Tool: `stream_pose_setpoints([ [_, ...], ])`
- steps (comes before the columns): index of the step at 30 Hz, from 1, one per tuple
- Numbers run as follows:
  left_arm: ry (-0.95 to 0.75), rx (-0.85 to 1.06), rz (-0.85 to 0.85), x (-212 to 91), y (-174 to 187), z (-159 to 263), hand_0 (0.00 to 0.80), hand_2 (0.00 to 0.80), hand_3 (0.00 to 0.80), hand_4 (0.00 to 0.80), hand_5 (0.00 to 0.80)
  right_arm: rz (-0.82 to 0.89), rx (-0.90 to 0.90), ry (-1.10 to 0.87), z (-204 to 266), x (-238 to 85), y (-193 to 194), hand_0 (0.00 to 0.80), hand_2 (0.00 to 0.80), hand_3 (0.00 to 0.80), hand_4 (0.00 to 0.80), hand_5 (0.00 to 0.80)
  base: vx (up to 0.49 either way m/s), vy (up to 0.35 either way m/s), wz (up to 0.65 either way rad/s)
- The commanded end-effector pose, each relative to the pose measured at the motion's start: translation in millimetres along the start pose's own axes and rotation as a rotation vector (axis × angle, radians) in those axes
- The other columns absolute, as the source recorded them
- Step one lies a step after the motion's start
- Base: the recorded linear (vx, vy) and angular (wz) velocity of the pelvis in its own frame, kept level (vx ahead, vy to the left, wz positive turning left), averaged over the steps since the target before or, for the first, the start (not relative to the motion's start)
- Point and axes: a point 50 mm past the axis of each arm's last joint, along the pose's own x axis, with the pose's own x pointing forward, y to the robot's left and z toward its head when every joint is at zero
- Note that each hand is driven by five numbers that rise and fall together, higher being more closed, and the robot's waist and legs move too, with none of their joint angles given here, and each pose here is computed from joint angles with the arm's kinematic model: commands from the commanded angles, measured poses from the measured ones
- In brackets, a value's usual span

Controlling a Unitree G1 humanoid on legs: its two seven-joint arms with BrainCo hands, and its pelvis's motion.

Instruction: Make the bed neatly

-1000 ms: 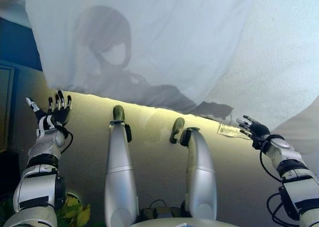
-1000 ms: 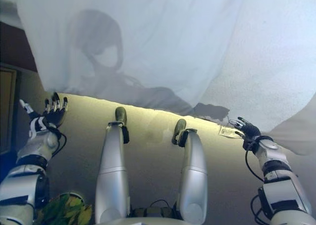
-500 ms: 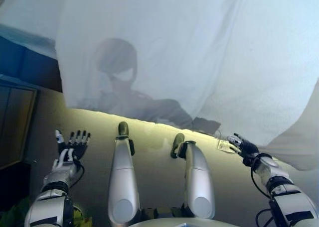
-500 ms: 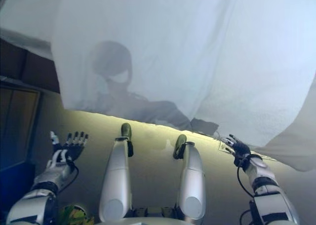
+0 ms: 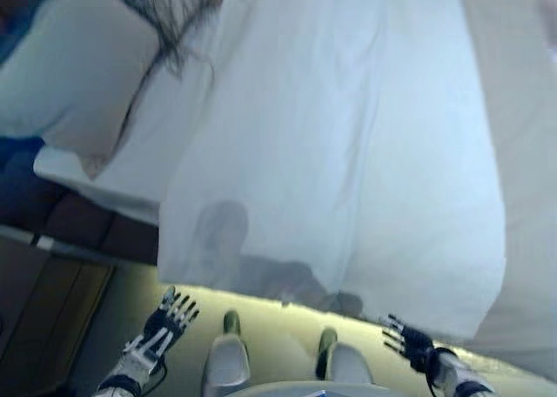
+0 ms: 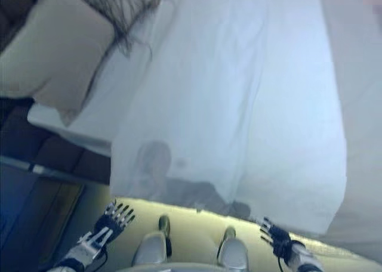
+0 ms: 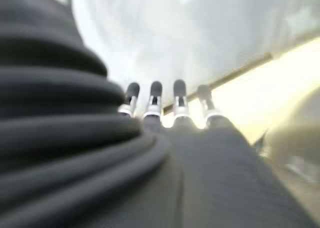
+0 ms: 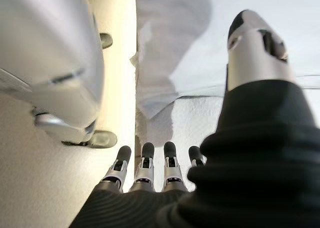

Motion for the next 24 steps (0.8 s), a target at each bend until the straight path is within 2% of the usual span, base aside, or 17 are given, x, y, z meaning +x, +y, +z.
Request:
stream_pose_setpoints([
  [1, 0.053, 0.207, 0.076, -1, 6, -3, 0.0, 0.0, 0.0, 0.0, 0.0, 0.014, 0.014, 0.042, -5, 0, 1, 0.0, 0.0, 0.0, 0.0, 0.0, 0.164, 0.028, -0.15],
  [4, 0.075, 0.21, 0.11, 2, 2, -13, 0.0, 0.0, 0.0, 0.0, 0.0, -0.011, 0.126, 0.075, -20, 2, 6, 0.0, 0.0, 0.0, 0.0, 0.0, 0.123, 0.021, -0.19],
  [7, 0.065, 0.081, 0.139, 8, -10, -31, 0.0, 0.0, 0.0, 0.0, 0.0, -0.102, 0.28, 0.142, -44, 3, 11, 0.0, 0.0, 0.0, 0.0, 0.0, 0.089, 0.028, -0.09],
  [10, 0.068, -0.02, 0.194, 12, -18, -46, 0.0, 0.0, 0.0, 0.0, 0.0, -0.203, 0.323, 0.237, -65, 1, 14, 0.0, 0.0, 0.0, 0.0, 0.0, 0.096, -0.002, -0.05],
  [13, 0.13, -0.015, 0.207, 15, -28, -61, 0.0, 0.0, 0.0, 0.0, 0.0, -0.215, 0.266, 0.28, -69, 3, 20, 0.0, 0.0, 0.0, 0.0, 0.0, 0.098, -0.026, 0.01],
  [15, 0.194, 0.083, 0.142, 17, -38, -71, 0.0, 0.0, 0.0, 0.0, 0.0, -0.131, 0.196, 0.247, -58, 13, 39, 0.0, 0.0, 0.0, 0.0, 0.0, 0.085, -0.025, 0.04],
  [20, 0.185, 0.109, 0.148, 19, -41, -69, 0.0, 0.0, 0.0, 0.0, 0.0, -0.116, 0.081, 0.268, -54, 15, 41, 0.0, 0.0, 0.0, 0.0, 0.0, 0.034, -0.005, 0.0],
  [24, 0.169, 0.087, 0.138, 19, -40, -63, 0.0, 0.0, 0.0, 0.0, 0.0, -0.121, 0.072, 0.283, -53, 14, 38, 0.0, 0.0, 0.0, 0.0, 0.0, 0.0, 0.0, 0.0],
])
